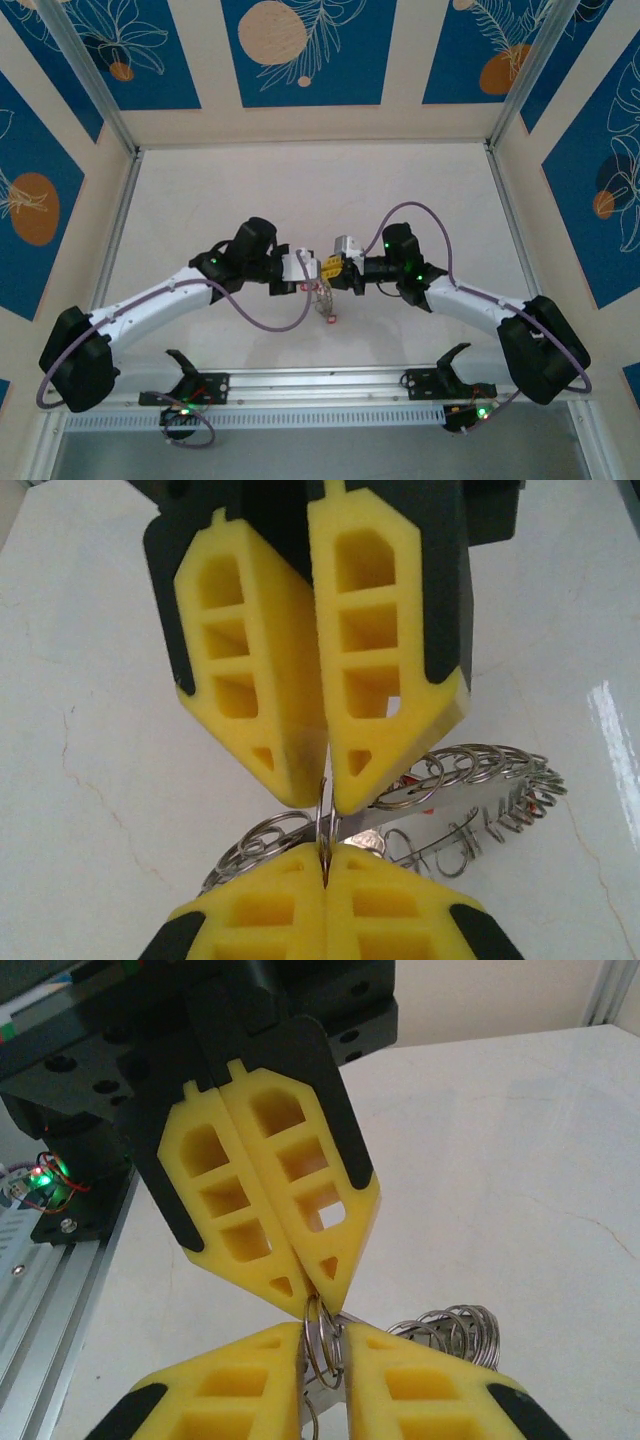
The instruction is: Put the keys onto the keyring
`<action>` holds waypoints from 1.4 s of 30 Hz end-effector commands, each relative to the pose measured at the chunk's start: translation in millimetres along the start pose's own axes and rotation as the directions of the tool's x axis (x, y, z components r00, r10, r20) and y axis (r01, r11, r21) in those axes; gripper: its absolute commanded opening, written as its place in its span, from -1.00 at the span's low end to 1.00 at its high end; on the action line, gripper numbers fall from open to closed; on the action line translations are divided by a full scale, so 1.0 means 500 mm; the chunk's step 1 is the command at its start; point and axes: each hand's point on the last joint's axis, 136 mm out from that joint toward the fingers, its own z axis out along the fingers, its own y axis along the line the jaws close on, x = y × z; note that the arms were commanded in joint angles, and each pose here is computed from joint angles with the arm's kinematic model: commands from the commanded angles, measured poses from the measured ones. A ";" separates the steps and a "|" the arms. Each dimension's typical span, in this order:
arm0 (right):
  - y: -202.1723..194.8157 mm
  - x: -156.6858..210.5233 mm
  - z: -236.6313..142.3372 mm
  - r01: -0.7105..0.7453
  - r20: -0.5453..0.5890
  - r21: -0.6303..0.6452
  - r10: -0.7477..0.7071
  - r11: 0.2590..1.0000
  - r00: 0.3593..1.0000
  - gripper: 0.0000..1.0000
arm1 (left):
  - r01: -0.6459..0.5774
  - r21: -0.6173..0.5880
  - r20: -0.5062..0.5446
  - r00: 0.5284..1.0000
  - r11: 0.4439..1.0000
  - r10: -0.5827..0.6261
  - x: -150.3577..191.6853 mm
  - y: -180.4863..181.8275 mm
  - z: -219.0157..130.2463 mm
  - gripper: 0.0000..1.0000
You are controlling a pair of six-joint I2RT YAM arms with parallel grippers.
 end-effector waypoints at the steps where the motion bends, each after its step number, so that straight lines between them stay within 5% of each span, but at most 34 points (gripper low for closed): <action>1: 0.011 0.004 0.002 0.010 -0.044 -0.029 -0.011 1.000 0.999 -0.63 | -0.077 0.059 -0.093 0.992 0.995 0.082 0.009 -0.017 -0.005 -1.00; 7: 0.013 0.008 0.018 -0.016 -0.062 -0.056 0.013 0.998 0.998 -0.64 | -0.116 0.077 -0.078 0.989 0.990 0.122 -0.010 -0.025 -0.001 -1.00; 11: 0.017 0.010 0.024 -0.027 -0.073 -0.078 0.021 0.997 0.997 -1.00 | -0.121 0.068 -0.068 0.990 0.990 0.125 -0.016 -0.024 -0.002 -1.00; 14: 0.018 0.009 0.023 -0.028 -0.072 -0.076 0.022 0.997 0.997 -1.00 | -0.123 0.042 -0.073 0.989 0.992 0.126 -0.011 -0.020 -0.007 -1.00; 23: 0.018 -0.012 -0.005 -0.027 0.056 -0.073 0.032 0.997 0.998 -1.00 | -0.051 -0.010 -0.017 0.999 0.999 0.050 0.018 -0.033 -0.008 -0.53; 34: 0.027 -0.015 -0.009 -0.003 0.087 -0.091 0.011 0.996 0.996 -1.00 | 0.020 -0.135 0.106 0.994 0.991 -0.005 0.008 0.001 -0.014 -0.47; 42: 0.029 -0.013 -0.009 0.001 0.084 -0.096 0.007 0.995 0.996 -1.00 | 0.012 -0.207 0.169 0.985 0.978 0.024 -0.003 0.019 -0.055 -0.15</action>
